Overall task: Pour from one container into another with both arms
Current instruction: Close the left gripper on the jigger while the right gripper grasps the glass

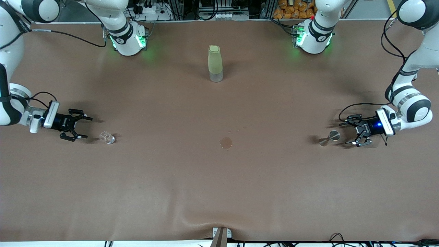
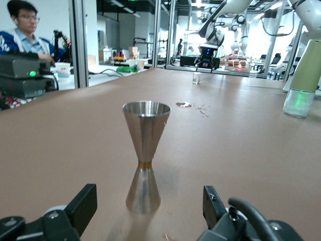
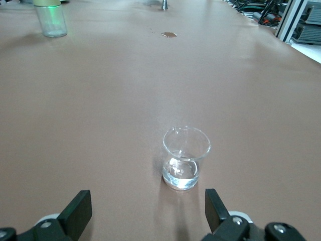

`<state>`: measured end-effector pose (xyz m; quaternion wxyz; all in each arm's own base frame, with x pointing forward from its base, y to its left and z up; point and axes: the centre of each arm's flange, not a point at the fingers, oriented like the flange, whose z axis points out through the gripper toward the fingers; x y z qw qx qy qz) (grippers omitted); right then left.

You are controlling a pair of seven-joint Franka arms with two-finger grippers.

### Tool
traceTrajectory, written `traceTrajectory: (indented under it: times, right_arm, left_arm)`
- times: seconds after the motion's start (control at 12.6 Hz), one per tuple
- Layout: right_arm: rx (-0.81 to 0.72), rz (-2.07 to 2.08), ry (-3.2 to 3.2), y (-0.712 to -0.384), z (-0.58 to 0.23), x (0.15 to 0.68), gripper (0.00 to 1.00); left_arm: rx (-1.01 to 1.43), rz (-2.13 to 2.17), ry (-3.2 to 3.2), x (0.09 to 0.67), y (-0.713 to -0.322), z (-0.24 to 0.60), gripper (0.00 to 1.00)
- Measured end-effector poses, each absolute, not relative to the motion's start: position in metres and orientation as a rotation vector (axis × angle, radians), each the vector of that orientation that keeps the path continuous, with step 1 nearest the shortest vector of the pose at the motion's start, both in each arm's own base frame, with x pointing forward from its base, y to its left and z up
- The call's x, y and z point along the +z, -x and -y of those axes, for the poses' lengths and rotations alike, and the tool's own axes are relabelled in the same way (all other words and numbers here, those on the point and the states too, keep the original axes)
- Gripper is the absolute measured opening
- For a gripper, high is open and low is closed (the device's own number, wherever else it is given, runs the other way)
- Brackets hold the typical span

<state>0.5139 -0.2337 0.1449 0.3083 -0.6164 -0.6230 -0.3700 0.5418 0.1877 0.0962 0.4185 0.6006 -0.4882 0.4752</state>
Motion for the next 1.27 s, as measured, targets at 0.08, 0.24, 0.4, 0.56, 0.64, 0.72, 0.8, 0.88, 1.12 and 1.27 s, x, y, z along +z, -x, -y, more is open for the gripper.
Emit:
traceTrajectory:
  times: [0.08,0.24,0.4,0.56,0.64,0.72,0.8,0.88,1.12,1.27]
  right_arm:
    - [-0.99,1.631,1.626,-0.513,0.232,0.137,1.0]
    - [-1.039,1.596,1.618,-0.512,0.227,0.123,1.0]
    - [-1.094,1.536,1.601,-0.511,0.218,0.107,1.0]
    - [-1.153,1.479,1.594,-0.512,0.21,0.093,1.0]
    - [-1.181,1.452,1.592,-0.512,0.207,0.087,1.0]
    - [-1.202,1.42,1.589,-0.512,0.204,0.081,1.0]
    - [-1.225,1.385,1.579,-0.51,0.201,0.075,1.0]
    - [-1.248,1.351,1.564,-0.509,0.197,0.07,1.0]
    - [-1.31,1.298,1.551,-0.509,0.196,0.062,1.0]
    - [-1.339,1.277,1.558,-0.508,0.198,0.057,1.0]
  left_arm:
    - [1.214,1.242,-1.477,0.093,-0.548,-0.18,0.94]
    - [1.244,1.276,-1.431,0.082,-0.56,-0.168,0.93]
    - [1.257,1.297,-1.404,0.073,-0.565,-0.16,0.89]
    - [1.249,1.305,-1.38,0.07,-0.569,-0.149,0.82]
    - [1.246,1.314,-1.369,0.071,-0.57,-0.143,0.8]
    - [1.243,1.319,-1.364,0.071,-0.572,-0.14,0.79]
    - [1.243,1.321,-1.362,0.071,-0.573,-0.139,0.79]
    - [1.245,1.323,-1.363,0.072,-0.573,-0.14,0.76]
    - [1.247,1.325,-1.363,0.072,-0.573,-0.141,0.7]
    - [1.248,1.324,-1.361,0.072,-0.573,-0.141,0.65]
